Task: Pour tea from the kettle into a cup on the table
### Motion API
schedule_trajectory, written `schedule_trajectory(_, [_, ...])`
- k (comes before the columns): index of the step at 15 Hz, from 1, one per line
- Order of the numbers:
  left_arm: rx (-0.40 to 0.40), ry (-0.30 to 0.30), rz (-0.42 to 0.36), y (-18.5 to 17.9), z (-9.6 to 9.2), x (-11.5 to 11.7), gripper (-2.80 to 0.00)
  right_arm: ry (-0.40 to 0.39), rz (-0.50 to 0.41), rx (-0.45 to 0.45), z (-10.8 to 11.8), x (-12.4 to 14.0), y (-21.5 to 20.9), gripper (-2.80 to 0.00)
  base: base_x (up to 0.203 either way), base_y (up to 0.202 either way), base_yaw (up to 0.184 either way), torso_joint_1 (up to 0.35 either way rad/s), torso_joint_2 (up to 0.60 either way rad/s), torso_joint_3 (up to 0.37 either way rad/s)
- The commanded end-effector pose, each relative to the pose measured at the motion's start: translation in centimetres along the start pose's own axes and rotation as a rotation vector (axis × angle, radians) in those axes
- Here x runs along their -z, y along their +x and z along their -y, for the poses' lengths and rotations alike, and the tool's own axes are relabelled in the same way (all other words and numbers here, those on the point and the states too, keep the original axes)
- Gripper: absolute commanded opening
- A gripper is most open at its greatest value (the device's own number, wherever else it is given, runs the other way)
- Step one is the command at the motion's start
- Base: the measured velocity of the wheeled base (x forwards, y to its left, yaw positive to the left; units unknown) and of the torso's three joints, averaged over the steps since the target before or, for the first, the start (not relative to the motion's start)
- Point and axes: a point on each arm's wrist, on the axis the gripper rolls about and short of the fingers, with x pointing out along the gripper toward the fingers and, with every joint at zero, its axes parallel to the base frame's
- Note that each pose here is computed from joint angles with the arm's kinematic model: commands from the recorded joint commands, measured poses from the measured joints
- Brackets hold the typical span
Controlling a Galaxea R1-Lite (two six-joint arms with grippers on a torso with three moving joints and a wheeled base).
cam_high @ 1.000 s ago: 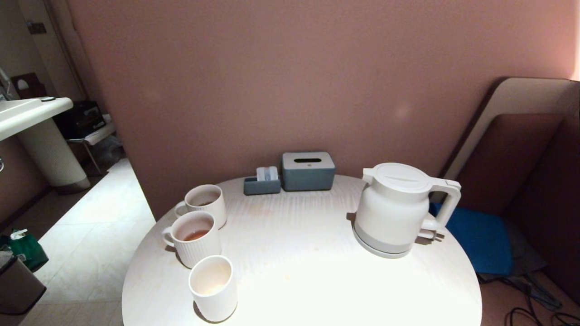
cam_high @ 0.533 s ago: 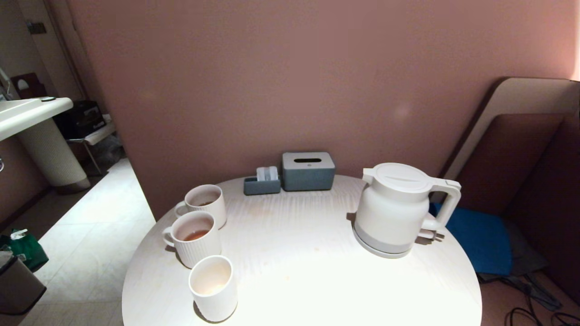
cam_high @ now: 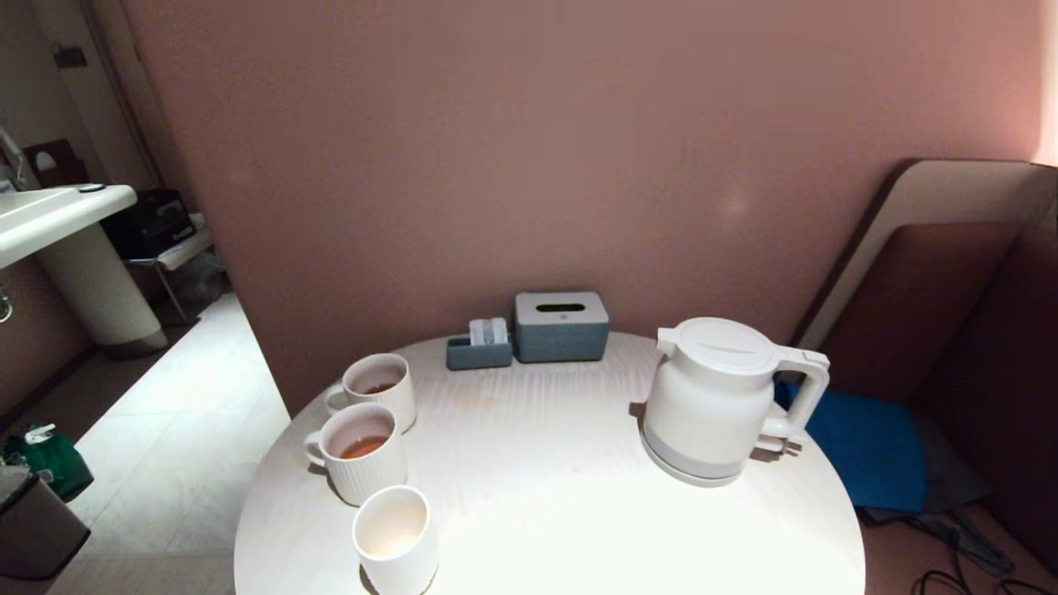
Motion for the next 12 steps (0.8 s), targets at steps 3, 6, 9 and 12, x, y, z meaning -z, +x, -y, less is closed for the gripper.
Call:
schedule_trajectory(3, [0.0,0.0,0.0,0.0,0.0,0.0,-2.8,0.0,-0.001,0.0,0.0,-0.01,0.0,-2.8,0.0,0.0,0.0,0.245,-0.55,-0.312])
schedule_trajectory(6, [0.0,0.0,0.0,0.0,0.0,0.0,-2.8,0.001,-0.001,0.0,0.0,-0.01,0.0,-2.8,0.0,0.0,0.0,0.198,-0.44,-0.243])
schedule_trajectory(9, [0.0,0.0,0.0,0.0,0.0,0.0,-2.8,0.001,-0.001,0.0,0.0,-0.01,0.0,-2.8,0.0,0.0,0.0,0.052,-0.1,-0.053])
schedule_trajectory(12, [0.0,0.0,0.0,0.0,0.0,0.0,-2.8,0.001,-0.001,0.0,0.0,-0.01,0.0,-2.8,0.0,0.0,0.0,0.0,0.0,0.0])
